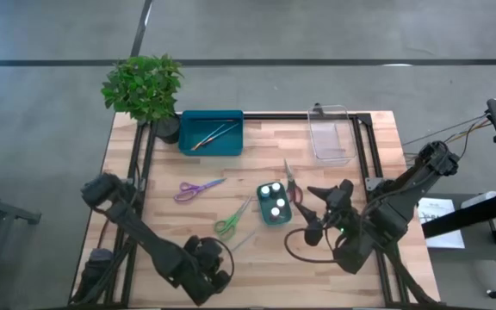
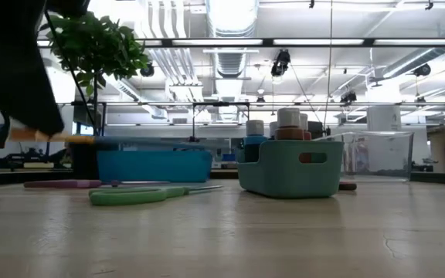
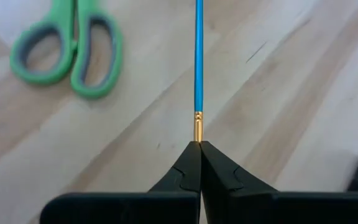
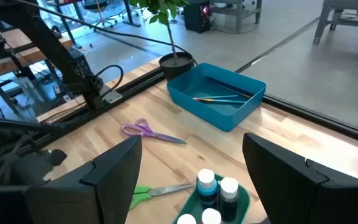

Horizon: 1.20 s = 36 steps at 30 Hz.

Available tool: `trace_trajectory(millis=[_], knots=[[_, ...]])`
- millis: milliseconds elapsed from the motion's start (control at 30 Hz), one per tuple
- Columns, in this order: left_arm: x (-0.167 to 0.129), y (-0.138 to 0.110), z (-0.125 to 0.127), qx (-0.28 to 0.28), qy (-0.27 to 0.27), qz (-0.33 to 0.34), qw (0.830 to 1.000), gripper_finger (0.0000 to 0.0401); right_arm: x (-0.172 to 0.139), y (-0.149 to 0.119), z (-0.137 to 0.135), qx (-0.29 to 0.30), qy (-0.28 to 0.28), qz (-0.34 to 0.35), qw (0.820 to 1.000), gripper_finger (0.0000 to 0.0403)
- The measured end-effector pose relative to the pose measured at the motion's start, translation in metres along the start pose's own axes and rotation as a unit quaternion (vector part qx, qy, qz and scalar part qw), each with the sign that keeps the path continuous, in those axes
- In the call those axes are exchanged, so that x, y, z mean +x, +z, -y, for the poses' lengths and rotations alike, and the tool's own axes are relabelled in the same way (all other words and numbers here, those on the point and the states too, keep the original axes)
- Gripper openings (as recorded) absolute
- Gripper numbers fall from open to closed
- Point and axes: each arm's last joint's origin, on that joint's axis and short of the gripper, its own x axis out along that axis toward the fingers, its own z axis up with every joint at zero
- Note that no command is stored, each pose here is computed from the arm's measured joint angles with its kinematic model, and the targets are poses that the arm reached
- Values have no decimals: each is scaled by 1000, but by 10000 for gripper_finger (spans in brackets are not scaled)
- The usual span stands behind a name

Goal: Pick & Place Paint Supplies
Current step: Put the small blue paint brush into the blue bin

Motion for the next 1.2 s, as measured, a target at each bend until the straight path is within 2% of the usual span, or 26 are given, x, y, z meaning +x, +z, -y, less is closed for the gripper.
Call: trace_trajectory(millis=[100,200,433,567,867,1033,1200], knots=[[-10,7,2,18,-18,18,1000,0,2,0,0,6,-1,-5,1000,277],[-23,15,4,36,-43,43,997,0,4,1,0,37,-2,-11,999,277],[-56,37,7,58,-87,129,986,0,4,1,-1,181,-1,-4,984,277],[-75,51,6,58,-95,200,973,0,2,4,-9,232,19,12,972,277],[-101,86,4,29,-82,331,939,0,-2,28,-40,253,92,52,962,277],[-110,106,7,43,-85,366,926,0,8,39,-42,264,92,71,958,277],[-116,127,9,54,-87,391,915,0,24,46,-40,272,97,56,956,277]])
